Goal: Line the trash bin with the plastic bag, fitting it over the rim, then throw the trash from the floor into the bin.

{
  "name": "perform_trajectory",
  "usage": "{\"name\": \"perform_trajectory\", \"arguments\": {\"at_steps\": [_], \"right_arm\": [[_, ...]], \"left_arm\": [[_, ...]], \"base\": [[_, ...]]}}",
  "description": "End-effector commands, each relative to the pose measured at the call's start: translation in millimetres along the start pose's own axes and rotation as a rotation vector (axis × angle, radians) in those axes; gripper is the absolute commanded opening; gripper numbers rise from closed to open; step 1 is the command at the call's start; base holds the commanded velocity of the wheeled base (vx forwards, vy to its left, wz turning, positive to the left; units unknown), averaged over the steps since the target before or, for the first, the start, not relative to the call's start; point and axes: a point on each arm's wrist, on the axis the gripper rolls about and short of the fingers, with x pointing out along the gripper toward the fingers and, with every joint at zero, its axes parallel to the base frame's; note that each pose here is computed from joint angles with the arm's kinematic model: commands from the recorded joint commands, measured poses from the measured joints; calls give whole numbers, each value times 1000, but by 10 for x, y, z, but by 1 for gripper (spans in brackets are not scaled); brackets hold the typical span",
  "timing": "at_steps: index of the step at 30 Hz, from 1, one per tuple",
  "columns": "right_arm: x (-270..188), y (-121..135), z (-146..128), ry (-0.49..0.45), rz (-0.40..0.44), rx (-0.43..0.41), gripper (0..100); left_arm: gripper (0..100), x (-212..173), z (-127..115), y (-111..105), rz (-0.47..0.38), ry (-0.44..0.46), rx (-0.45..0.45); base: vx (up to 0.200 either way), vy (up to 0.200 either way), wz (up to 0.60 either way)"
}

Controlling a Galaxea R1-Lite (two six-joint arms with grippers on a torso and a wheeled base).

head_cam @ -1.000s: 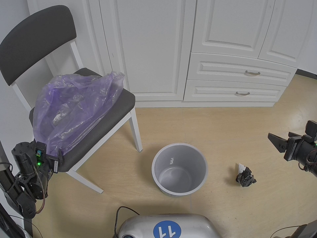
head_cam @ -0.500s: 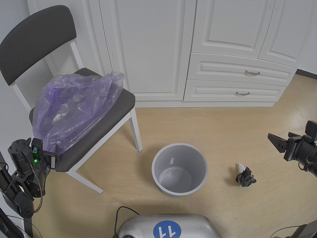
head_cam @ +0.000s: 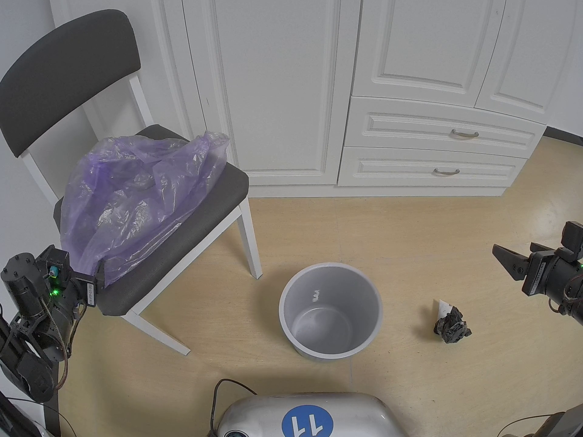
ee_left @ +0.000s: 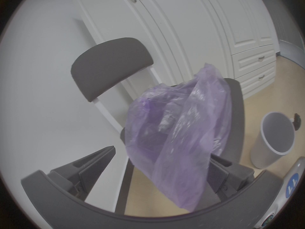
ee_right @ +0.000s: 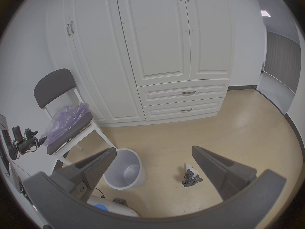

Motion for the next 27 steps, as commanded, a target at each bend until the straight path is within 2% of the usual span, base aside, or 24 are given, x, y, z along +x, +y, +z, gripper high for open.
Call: {"name": "perform_trajectory", "arguments": {"at_steps": [1, 2, 5, 10, 18, 27], "right_arm": [[-1, 0, -5, 2, 0, -1, 100], [0, 0, -1, 0, 1, 0, 100], [-4, 0, 1, -1, 1, 0, 100], [-4, 0, -2, -1, 1, 0, 100], [-1, 0, -5, 2, 0, -1, 100], [-1, -1, -9, 3, 0, -1, 100]], "left_arm": [[100, -80, -9, 2, -72, -19, -1], [100, -40, -33, -34, -121, -9, -30], [100, 77, -72, -75, -150, 22, -88], [100, 184, -172, -28, -144, 67, -95], [100, 223, -114, 144, -57, 37, -107], [100, 181, -24, 266, -8, -10, -82]], "base": [[0, 0, 0], [0, 0, 0], [0, 0, 0], [0, 0, 0], [0, 0, 0], [0, 0, 0]]}}
